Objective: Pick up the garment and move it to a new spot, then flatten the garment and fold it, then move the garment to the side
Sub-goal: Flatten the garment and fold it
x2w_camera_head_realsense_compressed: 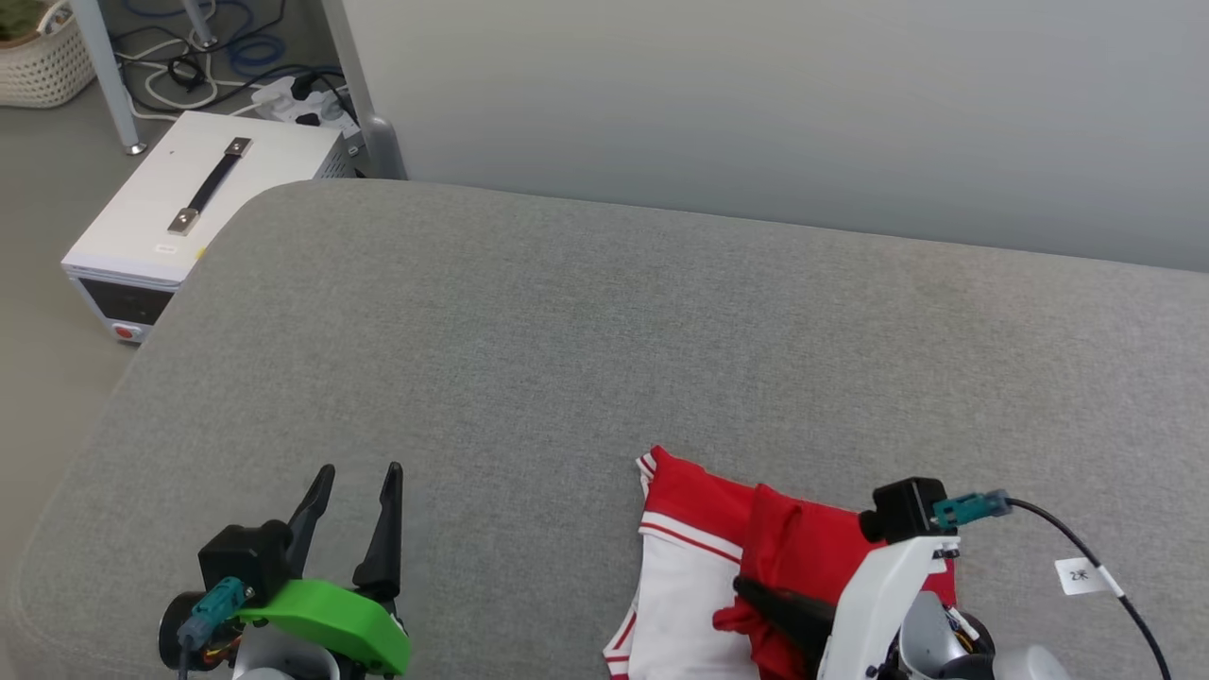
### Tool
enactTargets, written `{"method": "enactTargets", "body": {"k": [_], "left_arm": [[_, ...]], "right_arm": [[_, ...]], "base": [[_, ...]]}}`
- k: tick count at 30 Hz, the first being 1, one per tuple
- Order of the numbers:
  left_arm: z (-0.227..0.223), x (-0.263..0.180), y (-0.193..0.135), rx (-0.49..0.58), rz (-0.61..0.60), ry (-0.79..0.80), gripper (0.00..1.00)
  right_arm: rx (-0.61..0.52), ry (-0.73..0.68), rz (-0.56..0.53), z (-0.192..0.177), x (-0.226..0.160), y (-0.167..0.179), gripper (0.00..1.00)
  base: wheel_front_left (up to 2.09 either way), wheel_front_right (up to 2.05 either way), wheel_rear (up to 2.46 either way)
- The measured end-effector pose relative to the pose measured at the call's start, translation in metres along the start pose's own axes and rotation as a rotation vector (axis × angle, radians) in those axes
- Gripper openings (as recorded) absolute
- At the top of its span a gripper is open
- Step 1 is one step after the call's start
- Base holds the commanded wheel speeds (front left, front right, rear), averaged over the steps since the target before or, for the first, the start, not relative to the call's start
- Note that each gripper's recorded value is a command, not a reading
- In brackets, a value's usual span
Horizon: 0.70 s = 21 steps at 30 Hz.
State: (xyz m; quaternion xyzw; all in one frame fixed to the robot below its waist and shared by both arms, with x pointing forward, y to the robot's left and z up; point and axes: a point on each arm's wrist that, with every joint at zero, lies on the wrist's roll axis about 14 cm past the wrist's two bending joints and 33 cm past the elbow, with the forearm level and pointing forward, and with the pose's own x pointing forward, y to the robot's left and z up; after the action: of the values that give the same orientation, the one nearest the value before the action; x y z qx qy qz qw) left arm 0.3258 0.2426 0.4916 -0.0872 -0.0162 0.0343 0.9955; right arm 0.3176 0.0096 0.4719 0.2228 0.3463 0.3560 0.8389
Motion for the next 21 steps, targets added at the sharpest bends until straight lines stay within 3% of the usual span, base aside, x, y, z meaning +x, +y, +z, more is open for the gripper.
{"method": "enactTargets", "body": {"k": [14, 15, 16, 21], "left_arm": [[-0.007, -0.010, 0.018, -0.004, 0.066, 0.023, 1.00], [-0.007, -0.010, 0.018, -0.005, 0.068, 0.024, 1.00], [-0.008, -0.010, 0.019, -0.005, 0.070, 0.026, 1.00], [-0.008, -0.011, 0.021, -0.007, 0.077, 0.027, 1.00]], "right_arm": [[-0.011, 0.081, -0.030, -0.017, 0.044, -0.015, 0.00], [-0.012, 0.093, -0.029, -0.020, 0.046, -0.015, 0.34], [-0.018, 0.102, -0.030, -0.022, 0.048, -0.015, 1.00], [-0.041, 0.106, 0.013, -0.024, 0.055, 0.000, 1.00]], "base": [[0.00, 0.00, 0.00], [0.00, 0.00, 0.00], [0.00, 0.00, 0.00], [0.00, 0.00, 0.00]]}}
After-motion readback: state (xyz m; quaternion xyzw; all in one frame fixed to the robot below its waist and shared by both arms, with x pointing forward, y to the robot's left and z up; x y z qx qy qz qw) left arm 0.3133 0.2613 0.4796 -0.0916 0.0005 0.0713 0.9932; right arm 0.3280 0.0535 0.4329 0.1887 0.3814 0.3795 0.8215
